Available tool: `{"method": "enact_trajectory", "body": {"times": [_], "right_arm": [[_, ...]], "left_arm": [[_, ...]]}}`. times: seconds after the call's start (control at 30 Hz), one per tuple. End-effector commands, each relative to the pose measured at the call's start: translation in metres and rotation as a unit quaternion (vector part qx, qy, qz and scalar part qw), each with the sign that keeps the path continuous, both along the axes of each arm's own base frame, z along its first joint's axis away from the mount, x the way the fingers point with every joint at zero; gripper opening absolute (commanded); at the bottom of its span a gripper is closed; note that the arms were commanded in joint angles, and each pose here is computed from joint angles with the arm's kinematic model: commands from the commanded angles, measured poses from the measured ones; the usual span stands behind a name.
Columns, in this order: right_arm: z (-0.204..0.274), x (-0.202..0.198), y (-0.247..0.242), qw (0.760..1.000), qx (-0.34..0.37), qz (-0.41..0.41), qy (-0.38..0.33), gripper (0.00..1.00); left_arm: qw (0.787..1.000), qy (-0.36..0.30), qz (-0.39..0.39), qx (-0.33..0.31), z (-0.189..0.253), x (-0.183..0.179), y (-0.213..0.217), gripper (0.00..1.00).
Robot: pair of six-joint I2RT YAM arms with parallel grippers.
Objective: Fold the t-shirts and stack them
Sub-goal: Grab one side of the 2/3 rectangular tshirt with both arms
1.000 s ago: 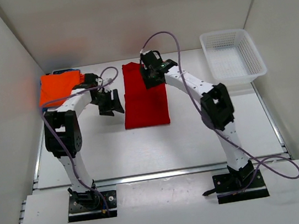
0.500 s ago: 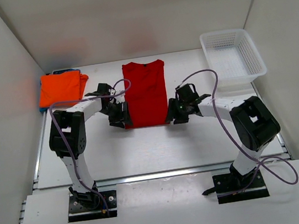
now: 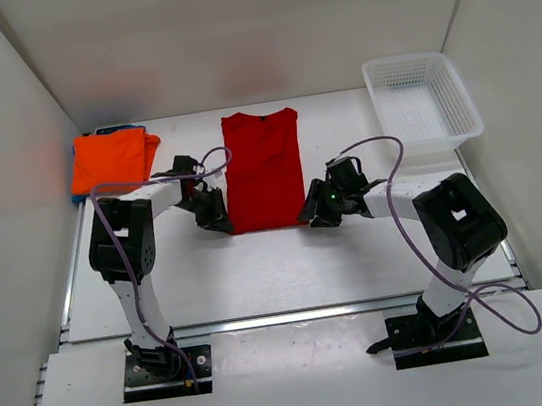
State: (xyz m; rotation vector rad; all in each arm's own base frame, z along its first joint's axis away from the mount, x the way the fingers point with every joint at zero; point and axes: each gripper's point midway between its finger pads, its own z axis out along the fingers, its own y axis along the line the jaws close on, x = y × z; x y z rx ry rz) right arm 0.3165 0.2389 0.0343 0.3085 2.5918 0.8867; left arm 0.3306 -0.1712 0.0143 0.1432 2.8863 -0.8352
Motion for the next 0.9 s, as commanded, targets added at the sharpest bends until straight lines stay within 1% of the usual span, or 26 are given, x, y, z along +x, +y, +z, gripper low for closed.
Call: {"method": "enact_trajectory", "body": {"times": [0.0,0.07,0.1,0.17,0.2,0.23,0.27,0.3,0.43,0.47,0.5,0.53,0.57,0.6,0.63,0.67,0.7,0.73,0.77,0.87], "right_arm": [[0.004,0.009,-0.001,1.000,0.023,-0.014,-0.015,0.47],[0.000,0.007,0.001,1.000,0.026,-0.010,-0.008,0.47],[-0.002,0.009,0.001,1.000,0.027,-0.011,-0.011,0.47],[-0.002,0.012,0.002,0.999,0.035,-0.014,-0.014,0.43],[-0.004,0.014,0.001,0.999,0.036,-0.020,-0.013,0.36],[-0.007,0.012,0.002,0.999,0.041,-0.019,-0.004,0.25],[-0.006,0.015,0.003,0.999,0.048,-0.020,-0.005,0.17],[-0.009,0.015,0.002,0.998,0.051,-0.025,0.002,0.00],[-0.007,0.001,-0.002,0.998,0.056,-0.023,0.010,0.00],[0.003,0.002,-0.003,0.998,0.061,-0.025,-0.004,0.00],[0.003,-0.006,-0.003,0.998,0.060,-0.021,0.004,0.00],[0.008,-0.009,-0.005,0.998,0.062,-0.020,-0.001,0.00],[0.016,-0.014,-0.003,0.998,0.068,-0.014,-0.006,0.00],[0.017,-0.019,-0.004,0.998,0.068,-0.013,-0.003,0.00],[0.023,-0.027,-0.002,0.998,0.069,-0.008,-0.004,0.00],[0.027,-0.036,0.000,0.998,0.063,0.000,-0.004,0.00],[0.037,-0.044,0.010,0.998,0.064,0.018,-0.016,0.00],[0.039,-0.046,0.009,0.998,0.060,0.017,-0.017,0.00],[0.037,-0.063,0.009,0.999,0.046,0.026,-0.003,0.00],[0.043,-0.089,0.009,0.999,0.043,0.032,0.005,0.00]], "left_arm": [[1.000,-0.014,-0.009,-0.011,0.004,0.006,-0.006,0.20],[1.000,-0.014,-0.003,-0.013,0.003,0.008,-0.003,0.15],[1.000,-0.011,0.000,-0.014,0.002,0.007,-0.002,0.14],[1.000,-0.014,0.000,-0.011,0.002,0.008,-0.001,0.12],[1.000,-0.021,0.000,-0.011,0.004,0.011,0.001,0.09],[1.000,-0.014,0.001,-0.012,0.002,0.008,-0.001,0.07],[1.000,-0.018,-0.005,-0.016,0.003,0.008,-0.003,0.06],[1.000,-0.020,-0.002,-0.017,0.004,0.010,-0.002,0.01],[0.999,-0.031,-0.018,-0.020,0.015,0.005,-0.002,0.00],[0.999,-0.029,-0.023,-0.016,0.015,-0.001,-0.001,0.00],[0.999,-0.016,-0.026,-0.013,0.015,-0.009,0.001,0.00],[0.999,-0.017,-0.031,-0.027,0.022,-0.016,-0.001,0.00],[0.999,-0.001,-0.032,-0.024,0.020,-0.030,0.002,0.00],[0.999,0.014,-0.037,-0.035,0.022,-0.048,0.002,0.00],[0.998,0.020,-0.040,-0.039,0.023,-0.055,0.001,0.00],[0.998,0.032,-0.044,-0.038,0.024,-0.071,0.004,0.00],[0.998,0.028,-0.051,-0.038,0.028,-0.077,0.004,0.00],[0.997,0.027,-0.058,-0.040,0.030,-0.082,0.003,0.00],[0.997,0.025,-0.062,-0.038,0.036,-0.089,0.005,0.00],[0.997,0.015,-0.070,-0.041,0.054,-0.108,0.007,0.00]]}}
